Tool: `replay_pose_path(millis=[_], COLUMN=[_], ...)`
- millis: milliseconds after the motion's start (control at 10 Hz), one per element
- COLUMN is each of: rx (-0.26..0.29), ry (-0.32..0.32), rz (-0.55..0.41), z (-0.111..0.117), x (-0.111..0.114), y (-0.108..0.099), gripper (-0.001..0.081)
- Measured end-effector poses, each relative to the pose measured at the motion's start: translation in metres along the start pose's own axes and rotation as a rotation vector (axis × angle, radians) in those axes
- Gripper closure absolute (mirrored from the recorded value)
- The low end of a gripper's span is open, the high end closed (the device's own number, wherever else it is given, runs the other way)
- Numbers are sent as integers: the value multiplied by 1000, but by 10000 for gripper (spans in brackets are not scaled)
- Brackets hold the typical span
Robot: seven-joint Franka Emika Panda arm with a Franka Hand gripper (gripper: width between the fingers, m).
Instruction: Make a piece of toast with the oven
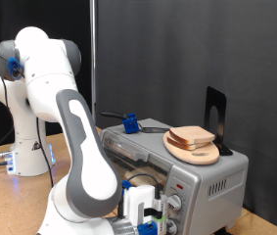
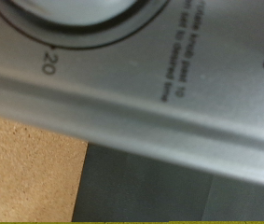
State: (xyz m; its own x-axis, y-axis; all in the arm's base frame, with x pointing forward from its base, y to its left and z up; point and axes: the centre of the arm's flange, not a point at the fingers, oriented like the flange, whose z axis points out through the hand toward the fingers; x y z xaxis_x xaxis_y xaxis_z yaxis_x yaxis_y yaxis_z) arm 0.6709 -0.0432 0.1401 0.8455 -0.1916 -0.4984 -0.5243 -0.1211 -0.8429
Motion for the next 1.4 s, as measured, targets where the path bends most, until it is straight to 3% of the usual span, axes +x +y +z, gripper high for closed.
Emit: replay_pose_path(millis=[500, 1400], rx=[-35, -109], ry=[-20, -112], rz=[130, 380], z=[0, 2], x=[3, 9], y=[-3, -6], gripper=[806, 806])
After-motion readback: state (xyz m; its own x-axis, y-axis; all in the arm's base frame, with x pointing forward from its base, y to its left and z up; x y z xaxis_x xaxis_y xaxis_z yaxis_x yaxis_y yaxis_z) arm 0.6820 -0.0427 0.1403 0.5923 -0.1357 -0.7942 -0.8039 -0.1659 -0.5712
